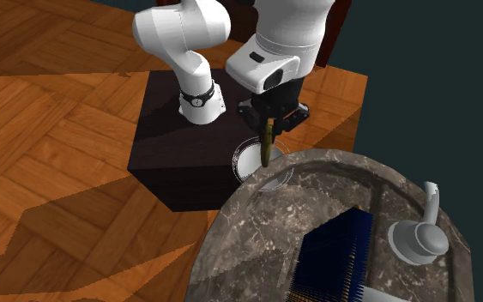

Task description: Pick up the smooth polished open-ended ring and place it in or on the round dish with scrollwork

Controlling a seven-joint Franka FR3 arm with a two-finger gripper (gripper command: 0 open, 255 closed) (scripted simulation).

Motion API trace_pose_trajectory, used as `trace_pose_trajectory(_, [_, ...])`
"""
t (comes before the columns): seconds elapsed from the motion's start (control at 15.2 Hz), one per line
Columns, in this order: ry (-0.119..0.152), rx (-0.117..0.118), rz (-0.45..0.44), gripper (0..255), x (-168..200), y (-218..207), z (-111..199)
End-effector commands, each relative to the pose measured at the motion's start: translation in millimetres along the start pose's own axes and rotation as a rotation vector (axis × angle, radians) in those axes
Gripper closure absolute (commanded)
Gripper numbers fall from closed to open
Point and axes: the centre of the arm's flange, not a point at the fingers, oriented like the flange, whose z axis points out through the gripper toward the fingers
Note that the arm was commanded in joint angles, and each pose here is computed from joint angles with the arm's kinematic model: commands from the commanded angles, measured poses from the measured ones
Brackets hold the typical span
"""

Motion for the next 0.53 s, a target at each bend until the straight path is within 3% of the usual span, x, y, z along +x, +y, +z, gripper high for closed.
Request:
trace_pose_trajectory(0.0, [0.0,0.0,0.001,255,-25.7,-4.1,-4.8])
trace_pose_trajectory(0.46, [0.0,0.0,0.001,255,-29.9,-5.4,31.9])
